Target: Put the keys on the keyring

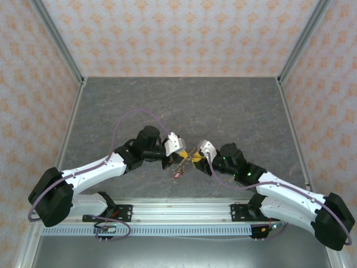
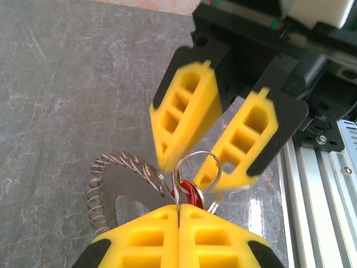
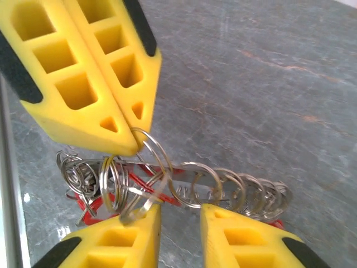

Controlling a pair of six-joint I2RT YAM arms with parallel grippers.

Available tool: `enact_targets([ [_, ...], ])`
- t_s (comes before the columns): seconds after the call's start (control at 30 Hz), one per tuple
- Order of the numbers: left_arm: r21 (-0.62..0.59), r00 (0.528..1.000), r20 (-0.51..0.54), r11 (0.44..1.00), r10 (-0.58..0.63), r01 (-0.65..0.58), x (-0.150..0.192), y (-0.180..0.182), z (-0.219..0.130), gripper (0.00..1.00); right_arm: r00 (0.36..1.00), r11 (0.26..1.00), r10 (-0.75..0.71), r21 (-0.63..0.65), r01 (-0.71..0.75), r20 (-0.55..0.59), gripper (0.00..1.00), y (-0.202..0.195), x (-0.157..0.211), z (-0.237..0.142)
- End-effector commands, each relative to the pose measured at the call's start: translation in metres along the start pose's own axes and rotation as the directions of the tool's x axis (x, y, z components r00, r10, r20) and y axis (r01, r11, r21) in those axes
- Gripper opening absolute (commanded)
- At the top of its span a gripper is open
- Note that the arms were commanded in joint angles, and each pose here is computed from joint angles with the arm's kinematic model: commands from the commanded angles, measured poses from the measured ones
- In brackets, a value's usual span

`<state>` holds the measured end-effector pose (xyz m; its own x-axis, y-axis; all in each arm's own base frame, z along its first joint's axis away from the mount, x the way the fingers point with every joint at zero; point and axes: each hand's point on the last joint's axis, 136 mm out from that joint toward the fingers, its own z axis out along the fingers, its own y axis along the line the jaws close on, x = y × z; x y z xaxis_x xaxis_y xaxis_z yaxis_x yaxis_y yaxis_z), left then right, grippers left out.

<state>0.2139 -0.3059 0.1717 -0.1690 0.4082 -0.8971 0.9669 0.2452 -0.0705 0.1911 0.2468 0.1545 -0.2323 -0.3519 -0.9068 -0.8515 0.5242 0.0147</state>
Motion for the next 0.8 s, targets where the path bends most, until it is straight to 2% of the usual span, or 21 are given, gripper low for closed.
enact_targets([
  [0.0, -0.017, 0.995, 0.084, 0.998, 0.054, -0.052, -0.027, -0.001, -0.007, 0.0, 0.999, 0.993, -0.045, 0.112, 0.045, -0.006, 0.26, -0.017, -0.003, -0.016],
  [0.23, -0.016, 0.996, 0.077, 0.998, 0.055, -0.054, -0.026, 0.0, -0.005, 0.0, 1.0, 0.997, -0.022, 0.068, 0.022, 0.004, 0.28, -0.008, -0.012, -0.023],
  [0.47, -0.019, 0.996, 0.069, 0.998, 0.062, -0.061, -0.025, 0.0, -0.006, 0.0, 0.994, 0.998, -0.02, 0.063, 0.013, 0.11, 0.29, -0.009, -0.046, -0.022],
  [0.77, -0.02, 0.995, 0.067, 0.998, 0.068, -0.066, -0.025, -0.001, -0.008, 0.0, 0.995, 0.994, -0.045, 0.107, 0.035, 0.092, 0.28, -0.02, -0.048, -0.016],
])
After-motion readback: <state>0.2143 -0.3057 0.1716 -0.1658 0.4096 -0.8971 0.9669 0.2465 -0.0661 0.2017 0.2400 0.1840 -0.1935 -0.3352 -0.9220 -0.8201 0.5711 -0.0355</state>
